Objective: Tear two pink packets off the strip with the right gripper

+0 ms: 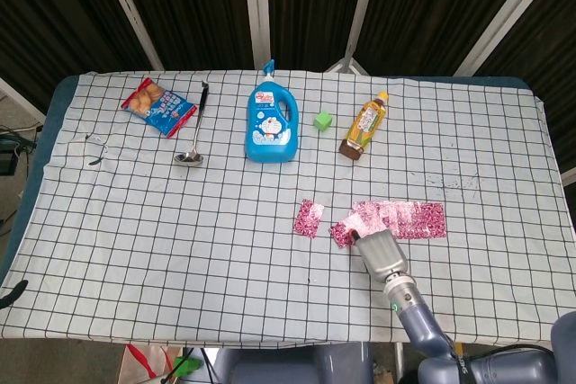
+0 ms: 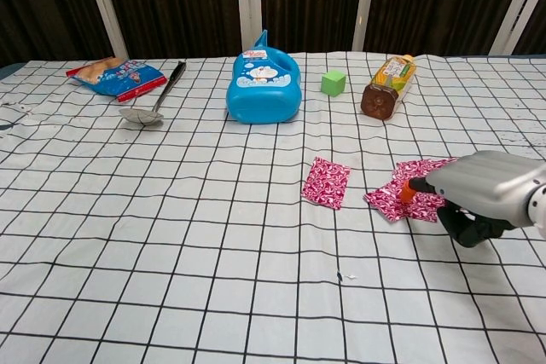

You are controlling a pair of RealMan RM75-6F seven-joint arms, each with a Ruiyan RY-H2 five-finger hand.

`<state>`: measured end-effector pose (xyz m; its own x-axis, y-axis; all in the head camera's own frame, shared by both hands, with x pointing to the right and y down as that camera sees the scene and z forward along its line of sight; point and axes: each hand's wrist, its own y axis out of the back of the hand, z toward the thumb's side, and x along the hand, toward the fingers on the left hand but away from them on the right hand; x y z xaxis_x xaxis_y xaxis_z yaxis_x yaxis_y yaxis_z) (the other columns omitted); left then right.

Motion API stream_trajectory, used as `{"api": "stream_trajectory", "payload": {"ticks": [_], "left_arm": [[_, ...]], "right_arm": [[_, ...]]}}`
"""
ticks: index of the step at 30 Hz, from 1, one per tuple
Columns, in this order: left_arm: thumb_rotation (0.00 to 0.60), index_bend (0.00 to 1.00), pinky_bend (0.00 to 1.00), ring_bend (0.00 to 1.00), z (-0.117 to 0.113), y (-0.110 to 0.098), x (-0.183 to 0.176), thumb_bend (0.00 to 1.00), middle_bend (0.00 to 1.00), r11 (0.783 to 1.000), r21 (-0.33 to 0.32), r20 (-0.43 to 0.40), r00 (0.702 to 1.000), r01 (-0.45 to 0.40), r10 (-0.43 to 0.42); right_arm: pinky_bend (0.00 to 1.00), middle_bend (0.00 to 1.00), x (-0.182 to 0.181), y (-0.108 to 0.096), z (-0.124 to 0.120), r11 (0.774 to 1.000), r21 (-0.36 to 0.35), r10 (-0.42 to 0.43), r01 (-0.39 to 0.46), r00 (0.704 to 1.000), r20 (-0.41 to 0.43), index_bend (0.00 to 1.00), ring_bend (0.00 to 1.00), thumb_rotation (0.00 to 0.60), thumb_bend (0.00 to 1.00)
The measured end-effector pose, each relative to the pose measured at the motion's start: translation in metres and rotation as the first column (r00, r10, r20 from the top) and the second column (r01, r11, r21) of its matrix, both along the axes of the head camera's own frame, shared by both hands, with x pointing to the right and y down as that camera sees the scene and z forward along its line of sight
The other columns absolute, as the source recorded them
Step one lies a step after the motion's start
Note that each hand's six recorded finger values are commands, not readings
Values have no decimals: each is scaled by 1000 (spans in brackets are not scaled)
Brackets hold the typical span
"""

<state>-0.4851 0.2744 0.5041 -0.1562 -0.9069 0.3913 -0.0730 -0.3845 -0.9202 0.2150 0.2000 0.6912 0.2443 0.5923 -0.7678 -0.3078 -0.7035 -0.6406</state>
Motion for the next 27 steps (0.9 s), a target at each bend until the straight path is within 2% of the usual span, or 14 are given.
{"api": "stream_trajectory", "payload": {"ticks": [14,27], "left_arm": [[600,137,84,0,-2,0,-1,275,0,1000,5,-6,1000,3,-3],[600,137,84,0,-2,0,-1,275,0,1000,5,-6,1000,2,-2]], "right_arm": [[711,847,-5,20,-6,999,-8,-37,37,999,21,213,888,600,808],[711,847,-2,44,-27,996,-27,-81,82,996,36,213,889,600,807]]}}
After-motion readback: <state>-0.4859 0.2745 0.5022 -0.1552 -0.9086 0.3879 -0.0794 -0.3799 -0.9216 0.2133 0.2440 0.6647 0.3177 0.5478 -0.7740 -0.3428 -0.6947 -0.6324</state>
